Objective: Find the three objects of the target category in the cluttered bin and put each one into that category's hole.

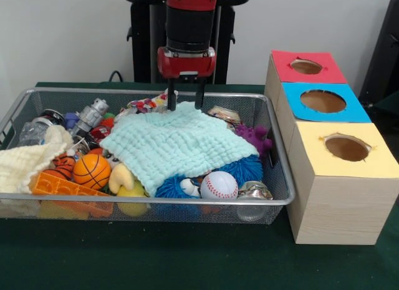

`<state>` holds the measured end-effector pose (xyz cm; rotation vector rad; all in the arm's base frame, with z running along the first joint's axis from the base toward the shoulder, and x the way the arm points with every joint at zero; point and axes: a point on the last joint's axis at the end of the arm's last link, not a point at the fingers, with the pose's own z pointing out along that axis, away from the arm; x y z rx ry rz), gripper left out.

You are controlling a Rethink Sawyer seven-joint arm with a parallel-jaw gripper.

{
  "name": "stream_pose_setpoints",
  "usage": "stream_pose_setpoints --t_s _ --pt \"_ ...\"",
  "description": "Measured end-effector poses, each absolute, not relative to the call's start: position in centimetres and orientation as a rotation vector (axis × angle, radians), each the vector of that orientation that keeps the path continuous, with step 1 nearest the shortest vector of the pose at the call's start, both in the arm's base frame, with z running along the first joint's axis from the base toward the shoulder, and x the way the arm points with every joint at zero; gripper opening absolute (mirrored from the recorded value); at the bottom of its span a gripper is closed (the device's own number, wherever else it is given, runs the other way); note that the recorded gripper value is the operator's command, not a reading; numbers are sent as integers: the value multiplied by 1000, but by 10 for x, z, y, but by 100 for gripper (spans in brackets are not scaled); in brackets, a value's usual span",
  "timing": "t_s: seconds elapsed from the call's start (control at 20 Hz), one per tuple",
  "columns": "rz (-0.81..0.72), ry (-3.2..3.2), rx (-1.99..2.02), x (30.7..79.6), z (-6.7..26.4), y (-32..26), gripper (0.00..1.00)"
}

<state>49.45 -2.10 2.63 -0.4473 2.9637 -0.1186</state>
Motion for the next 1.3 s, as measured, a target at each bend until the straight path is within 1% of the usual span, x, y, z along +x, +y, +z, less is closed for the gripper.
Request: stream_pose_setpoints --t_s 0.2,0.4,0.55,0.85,1.1,1.3 --pt "-131 2987 -442 488 16 -26 100" --pt "-134 2999 -417 485 13 -35 100" --pt "-142 2998 -376 486 16 -49 100" --pt "-184 2987 -272 492 34 -88 100" --pt "-202 2979 -250 495 42 -97 100" --pt "-201 2978 -255 495 42 -96 100"
